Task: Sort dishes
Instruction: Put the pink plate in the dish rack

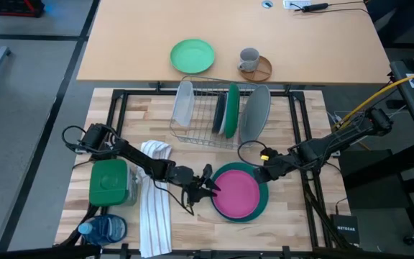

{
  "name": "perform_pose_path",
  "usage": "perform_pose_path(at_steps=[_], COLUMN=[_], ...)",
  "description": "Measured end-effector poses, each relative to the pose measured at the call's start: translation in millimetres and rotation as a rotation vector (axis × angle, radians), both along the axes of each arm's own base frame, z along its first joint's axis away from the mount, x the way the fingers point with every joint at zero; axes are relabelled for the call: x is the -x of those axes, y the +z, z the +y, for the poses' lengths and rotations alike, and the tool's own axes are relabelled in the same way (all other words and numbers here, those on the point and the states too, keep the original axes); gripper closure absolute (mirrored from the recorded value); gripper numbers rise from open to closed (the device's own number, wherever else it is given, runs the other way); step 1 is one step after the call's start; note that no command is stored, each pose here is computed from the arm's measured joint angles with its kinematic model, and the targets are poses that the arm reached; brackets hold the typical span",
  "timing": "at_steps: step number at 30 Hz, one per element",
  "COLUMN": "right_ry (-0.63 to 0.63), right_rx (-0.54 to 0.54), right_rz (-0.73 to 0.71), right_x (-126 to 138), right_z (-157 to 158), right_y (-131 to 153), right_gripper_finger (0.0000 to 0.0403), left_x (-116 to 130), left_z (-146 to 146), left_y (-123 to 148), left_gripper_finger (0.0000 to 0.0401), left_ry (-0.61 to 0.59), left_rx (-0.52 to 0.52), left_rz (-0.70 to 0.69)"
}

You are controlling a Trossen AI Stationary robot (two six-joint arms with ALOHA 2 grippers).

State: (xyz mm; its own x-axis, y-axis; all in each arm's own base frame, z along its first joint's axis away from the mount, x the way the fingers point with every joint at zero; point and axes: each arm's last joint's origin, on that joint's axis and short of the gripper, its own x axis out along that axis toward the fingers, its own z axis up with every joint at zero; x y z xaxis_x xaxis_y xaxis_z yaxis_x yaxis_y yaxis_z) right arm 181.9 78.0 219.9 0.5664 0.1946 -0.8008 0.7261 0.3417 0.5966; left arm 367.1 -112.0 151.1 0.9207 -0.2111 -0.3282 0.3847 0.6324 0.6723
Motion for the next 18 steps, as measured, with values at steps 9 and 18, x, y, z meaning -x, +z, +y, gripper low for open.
perform_pose_path(at_steps=[9, 18], right_ry=[-0.020, -0.006], right_rx=[0.068, 0.097], right_rz=[-0.009, 0.036], right_x=[-1.8, -2.7], right_z=[-1.3, -0.9], right_y=[-2.5, -8.6], right_gripper_finger=[0.0372, 0.0313], left_x=[0.1, 0.0], left_z=[0.2, 0.8], left_y=[-0.4, -0.6], left_gripper_finger=[0.0278, 0.0278], left_ry=[0.002, 0.005], left_rx=[0.003, 0.005], left_rz=[0.006, 0.008])
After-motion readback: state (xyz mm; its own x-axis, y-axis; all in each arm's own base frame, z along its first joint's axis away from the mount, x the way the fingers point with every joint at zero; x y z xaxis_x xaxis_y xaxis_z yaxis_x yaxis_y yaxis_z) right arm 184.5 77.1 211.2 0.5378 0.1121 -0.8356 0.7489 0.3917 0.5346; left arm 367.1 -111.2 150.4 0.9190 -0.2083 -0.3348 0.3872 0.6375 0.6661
